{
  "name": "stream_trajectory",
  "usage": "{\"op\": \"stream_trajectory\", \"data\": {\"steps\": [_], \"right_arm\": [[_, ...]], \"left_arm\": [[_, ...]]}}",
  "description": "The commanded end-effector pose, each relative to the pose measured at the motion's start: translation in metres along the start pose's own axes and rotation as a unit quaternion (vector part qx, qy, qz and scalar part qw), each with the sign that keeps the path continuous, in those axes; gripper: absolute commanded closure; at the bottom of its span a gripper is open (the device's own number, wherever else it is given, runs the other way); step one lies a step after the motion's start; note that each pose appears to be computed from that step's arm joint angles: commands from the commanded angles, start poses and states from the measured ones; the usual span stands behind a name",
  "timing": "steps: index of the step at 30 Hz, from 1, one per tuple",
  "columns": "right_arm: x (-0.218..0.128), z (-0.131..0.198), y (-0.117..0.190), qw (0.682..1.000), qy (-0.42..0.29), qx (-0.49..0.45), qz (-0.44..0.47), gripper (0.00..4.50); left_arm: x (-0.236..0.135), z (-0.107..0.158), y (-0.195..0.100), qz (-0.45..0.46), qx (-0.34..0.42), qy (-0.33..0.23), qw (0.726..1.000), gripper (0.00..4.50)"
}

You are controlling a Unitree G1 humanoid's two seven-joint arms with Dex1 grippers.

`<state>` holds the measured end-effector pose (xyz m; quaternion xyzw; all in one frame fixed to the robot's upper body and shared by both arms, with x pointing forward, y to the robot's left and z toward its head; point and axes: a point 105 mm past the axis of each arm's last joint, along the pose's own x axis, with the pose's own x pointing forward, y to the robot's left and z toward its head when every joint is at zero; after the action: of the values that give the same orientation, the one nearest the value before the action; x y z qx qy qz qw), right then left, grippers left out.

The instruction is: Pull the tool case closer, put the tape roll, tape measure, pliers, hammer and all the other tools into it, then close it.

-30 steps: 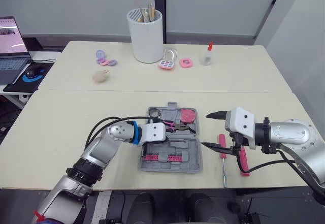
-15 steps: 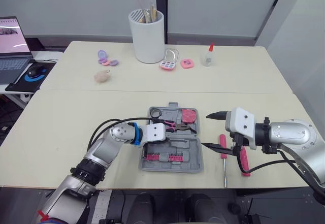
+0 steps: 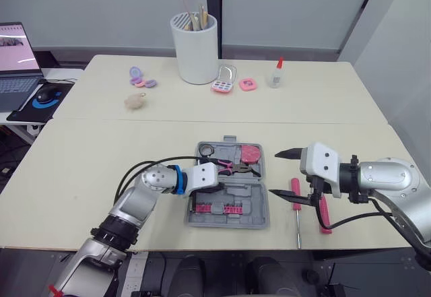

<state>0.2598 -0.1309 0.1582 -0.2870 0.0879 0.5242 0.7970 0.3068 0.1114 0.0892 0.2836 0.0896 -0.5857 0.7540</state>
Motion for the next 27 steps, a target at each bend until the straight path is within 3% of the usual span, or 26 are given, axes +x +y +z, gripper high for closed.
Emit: {"op": "stream_trajectory", "data": {"steps": [1, 3, 8, 15, 21, 27], "right_arm": [[-0.022, 0.002, -0.015, 1.000, -0.014, 0.011, -0.018, 0.00], [-0.036, -0.005, -0.023, 0.999, -0.008, 0.028, -0.027, 0.00], [-0.077, -0.028, -0.045, 0.995, 0.009, 0.070, -0.067, 0.00], [-0.123, -0.058, -0.054, 0.984, 0.035, 0.149, -0.091, 0.00], [-0.127, -0.073, -0.056, 0.981, 0.044, 0.161, -0.101, 0.00], [-0.123, -0.072, -0.060, 0.981, 0.049, 0.158, -0.101, 0.00]], "left_arm": [[-0.044, 0.020, 0.019, 0.039, -0.013, -0.043, 0.998, 4.29], [-0.073, 0.015, 0.022, 0.056, -0.040, -0.037, 0.997, 3.87], [-0.149, -0.003, 0.027, 0.138, -0.138, -0.034, 0.980, 2.23], [-0.244, -0.049, 0.018, 0.283, -0.243, 0.008, 0.928, 0.03], [-0.283, -0.072, 0.007, 0.337, -0.267, 0.041, 0.902, 0.03], [-0.293, -0.078, 0.006, 0.359, -0.269, 0.046, 0.892, 0.03]]}}
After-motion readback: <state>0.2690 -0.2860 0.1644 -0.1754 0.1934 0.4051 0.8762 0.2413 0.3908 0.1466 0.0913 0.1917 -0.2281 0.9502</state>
